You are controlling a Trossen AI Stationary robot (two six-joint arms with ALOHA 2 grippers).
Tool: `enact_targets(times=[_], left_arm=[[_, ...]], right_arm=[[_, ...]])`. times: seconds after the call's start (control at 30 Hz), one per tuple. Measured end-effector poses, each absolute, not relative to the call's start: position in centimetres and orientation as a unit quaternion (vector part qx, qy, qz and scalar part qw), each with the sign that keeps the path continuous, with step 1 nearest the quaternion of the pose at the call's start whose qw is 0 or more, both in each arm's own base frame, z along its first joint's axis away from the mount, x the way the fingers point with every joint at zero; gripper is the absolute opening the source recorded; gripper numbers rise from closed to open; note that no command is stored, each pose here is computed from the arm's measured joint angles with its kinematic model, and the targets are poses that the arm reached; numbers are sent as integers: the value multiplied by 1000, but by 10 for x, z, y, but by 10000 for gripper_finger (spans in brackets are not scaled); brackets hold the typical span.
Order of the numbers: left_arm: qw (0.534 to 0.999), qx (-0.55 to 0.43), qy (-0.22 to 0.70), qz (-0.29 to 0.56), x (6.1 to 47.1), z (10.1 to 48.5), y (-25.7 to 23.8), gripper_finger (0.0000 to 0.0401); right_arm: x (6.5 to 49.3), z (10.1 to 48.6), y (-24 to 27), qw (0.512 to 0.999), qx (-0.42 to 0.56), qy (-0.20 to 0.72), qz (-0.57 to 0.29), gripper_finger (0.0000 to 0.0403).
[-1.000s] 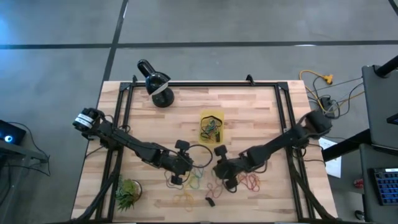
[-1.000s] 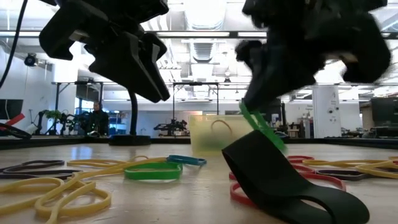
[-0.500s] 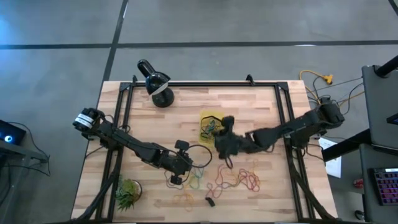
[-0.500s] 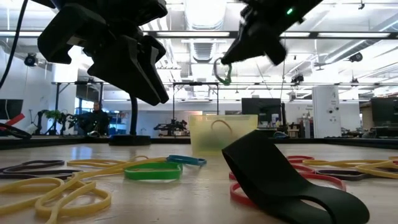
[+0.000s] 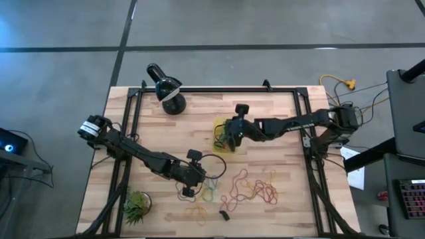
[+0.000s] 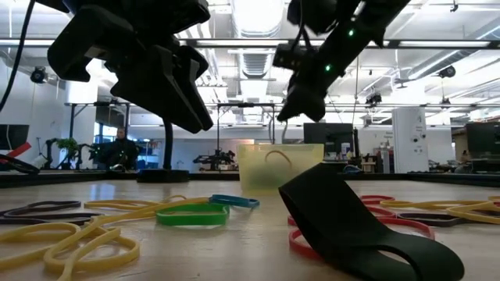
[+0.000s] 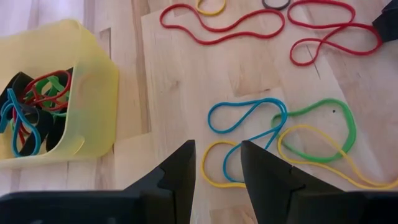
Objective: Pick and place rubber bands into bin
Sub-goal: Put the green rubber band into the yellow bin, then put the blue rubber band into the yellow bin
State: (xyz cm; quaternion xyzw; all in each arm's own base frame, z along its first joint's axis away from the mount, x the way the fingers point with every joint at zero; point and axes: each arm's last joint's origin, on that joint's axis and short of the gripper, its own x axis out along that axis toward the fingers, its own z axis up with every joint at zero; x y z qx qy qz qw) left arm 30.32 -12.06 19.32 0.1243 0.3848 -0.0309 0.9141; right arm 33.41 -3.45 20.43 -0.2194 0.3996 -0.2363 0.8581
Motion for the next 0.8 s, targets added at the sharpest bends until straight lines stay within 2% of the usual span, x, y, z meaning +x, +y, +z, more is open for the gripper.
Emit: enact_targets(times=[0.27,0.37,0.6,0.8], left_arm=[[914,125,386,-31,303,193,-121,114],[913,125,387,-31,303,192,-120,114],[913,125,387,-31,303,192,-120,114],[912,122,390,-29,302,190,-120,114]], right_arm=[[339,184,-50,874,-168,424,-170,22],[340,181,-50,879,-155,426,-147,45],[337,190,-51,883,-148,415,-162,109],[329,203,-47,882,-149,412,-172,143]])
